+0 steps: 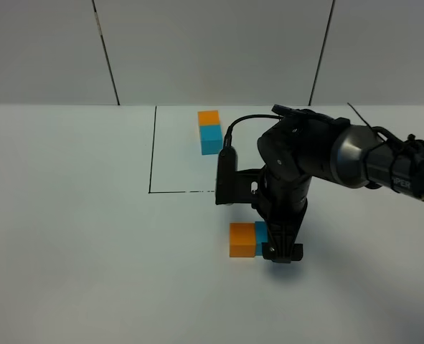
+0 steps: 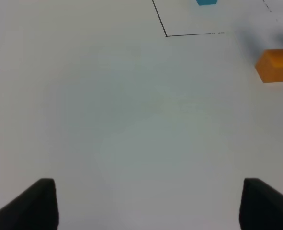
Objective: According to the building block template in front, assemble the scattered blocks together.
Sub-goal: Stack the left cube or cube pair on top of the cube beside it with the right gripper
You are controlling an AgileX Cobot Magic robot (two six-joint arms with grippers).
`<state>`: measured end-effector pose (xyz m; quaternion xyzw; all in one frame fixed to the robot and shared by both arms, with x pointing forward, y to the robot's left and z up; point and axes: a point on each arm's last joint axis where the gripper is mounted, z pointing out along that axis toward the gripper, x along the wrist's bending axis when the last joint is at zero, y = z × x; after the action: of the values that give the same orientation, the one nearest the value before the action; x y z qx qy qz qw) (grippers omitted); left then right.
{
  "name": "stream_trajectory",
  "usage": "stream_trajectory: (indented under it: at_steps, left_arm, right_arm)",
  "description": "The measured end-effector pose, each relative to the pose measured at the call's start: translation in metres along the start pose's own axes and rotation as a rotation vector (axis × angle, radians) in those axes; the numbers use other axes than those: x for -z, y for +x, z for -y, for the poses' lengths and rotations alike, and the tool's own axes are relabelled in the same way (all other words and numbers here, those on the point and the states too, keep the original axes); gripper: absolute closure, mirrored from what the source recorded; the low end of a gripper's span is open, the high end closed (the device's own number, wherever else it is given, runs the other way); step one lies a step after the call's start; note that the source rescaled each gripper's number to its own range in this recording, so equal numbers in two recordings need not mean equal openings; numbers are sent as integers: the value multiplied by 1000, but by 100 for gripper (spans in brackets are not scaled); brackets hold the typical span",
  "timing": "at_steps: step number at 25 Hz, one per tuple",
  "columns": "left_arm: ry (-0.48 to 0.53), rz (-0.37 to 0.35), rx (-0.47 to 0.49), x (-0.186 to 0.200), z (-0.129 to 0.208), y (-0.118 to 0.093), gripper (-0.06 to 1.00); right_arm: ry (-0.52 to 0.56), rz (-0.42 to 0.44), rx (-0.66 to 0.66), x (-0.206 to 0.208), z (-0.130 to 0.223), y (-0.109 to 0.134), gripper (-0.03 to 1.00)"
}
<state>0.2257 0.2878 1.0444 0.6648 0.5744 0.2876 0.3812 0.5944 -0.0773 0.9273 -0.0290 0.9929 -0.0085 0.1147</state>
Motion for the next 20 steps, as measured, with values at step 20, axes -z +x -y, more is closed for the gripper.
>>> stream_trajectory:
  at_steps: [20]
  left_arm:
    - [0,0,-1,0,0,0,21]
  right_arm:
    - [-30,53,88,-15,-18,2,4]
